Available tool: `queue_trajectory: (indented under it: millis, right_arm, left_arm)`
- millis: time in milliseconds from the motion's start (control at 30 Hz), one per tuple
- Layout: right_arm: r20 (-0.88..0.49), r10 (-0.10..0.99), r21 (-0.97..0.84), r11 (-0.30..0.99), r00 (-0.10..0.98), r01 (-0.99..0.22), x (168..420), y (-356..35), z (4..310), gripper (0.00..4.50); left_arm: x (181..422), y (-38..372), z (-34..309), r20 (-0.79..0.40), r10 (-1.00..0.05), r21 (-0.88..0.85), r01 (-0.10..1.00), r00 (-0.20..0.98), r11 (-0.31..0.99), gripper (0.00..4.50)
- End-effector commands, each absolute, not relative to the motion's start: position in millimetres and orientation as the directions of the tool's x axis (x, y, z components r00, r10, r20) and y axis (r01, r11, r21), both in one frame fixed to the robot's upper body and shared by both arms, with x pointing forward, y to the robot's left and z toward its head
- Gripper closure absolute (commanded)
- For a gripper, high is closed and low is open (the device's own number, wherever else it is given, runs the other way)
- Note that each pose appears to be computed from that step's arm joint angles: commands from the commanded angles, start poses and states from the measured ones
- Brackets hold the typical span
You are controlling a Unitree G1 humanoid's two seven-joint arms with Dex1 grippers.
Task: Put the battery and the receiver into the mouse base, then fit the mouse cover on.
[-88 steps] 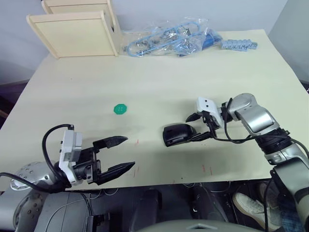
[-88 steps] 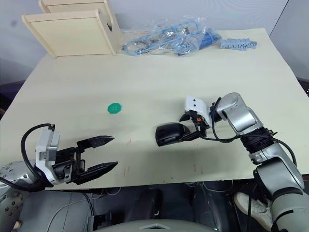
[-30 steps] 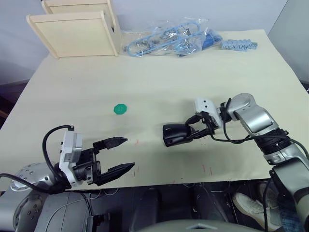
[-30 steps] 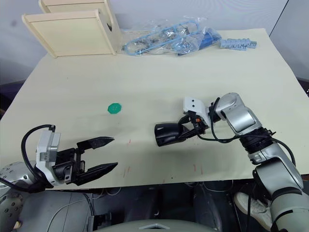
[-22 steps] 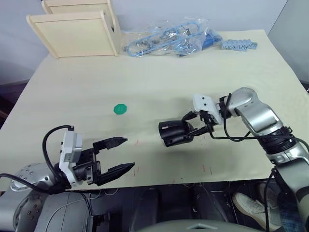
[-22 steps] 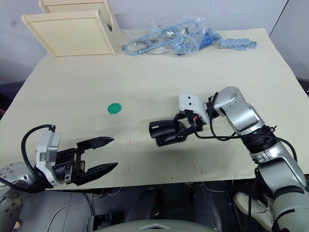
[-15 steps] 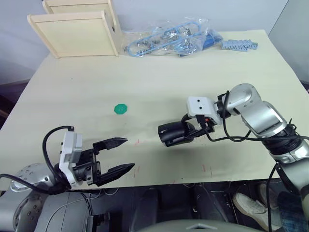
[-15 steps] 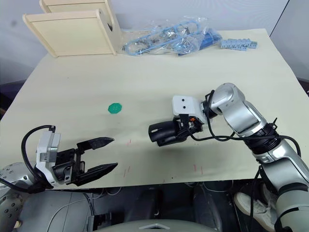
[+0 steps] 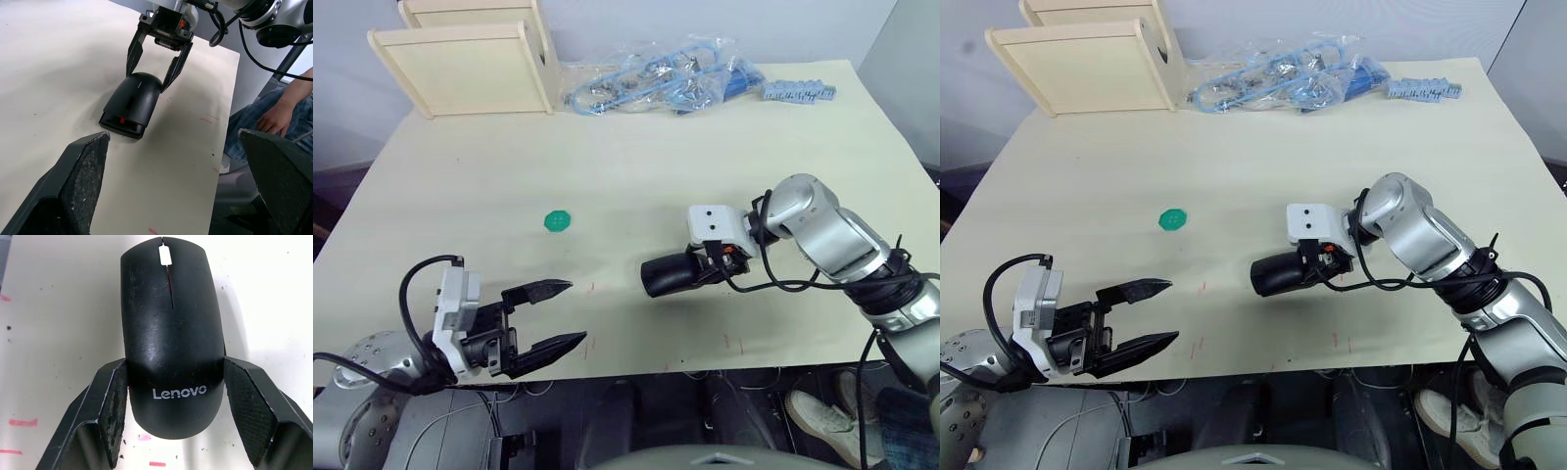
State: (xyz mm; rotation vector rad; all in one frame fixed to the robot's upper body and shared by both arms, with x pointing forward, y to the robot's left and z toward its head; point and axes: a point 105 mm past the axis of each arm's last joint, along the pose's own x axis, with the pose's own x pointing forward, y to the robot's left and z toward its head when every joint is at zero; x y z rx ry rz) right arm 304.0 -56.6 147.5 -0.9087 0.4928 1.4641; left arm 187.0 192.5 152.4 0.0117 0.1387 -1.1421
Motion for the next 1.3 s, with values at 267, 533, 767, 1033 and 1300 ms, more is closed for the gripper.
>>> queue_trajectory:
  millis: [267,533,767,1033,1300]
  right_arm:
    - [-0.785,0.608,-0.281,-0.179,0.119,-0.943,310.4,-53.3,157.1,1.91]
    - [-0.803,0.587,-0.27,-0.203,0.104,-0.941,310.5,-53.7,153.7,1.91]
    - [-0.815,0.57,-0.266,-0.206,0.105,-0.942,311.7,-53.4,151.7,1.91]
    - [-0.82,0.563,-0.25,-0.195,0.1,-0.948,312.1,-49.0,149.4,1.91]
    - [-0.819,0.565,-0.23,-0.165,0.099,-0.959,310.7,-46.6,148.7,1.91]
  left_arm:
    - [184.3,189.6,159.0,-0.107,-0.914,-0.023,0.918,0.392,0.396,0.0]
    - [184.1,189.2,158.9,-0.106,-0.914,-0.023,0.918,0.391,0.396,0.0]
    - [183.5,188.4,158.2,-0.105,-0.914,-0.026,0.917,0.392,0.397,0.0]
    - [182.8,187.6,157.5,-0.104,-0.914,-0.03,0.917,0.392,0.397,0.0]
    - [182.7,187.0,157.2,-0.103,-0.913,-0.032,0.916,0.395,0.4,0.0]
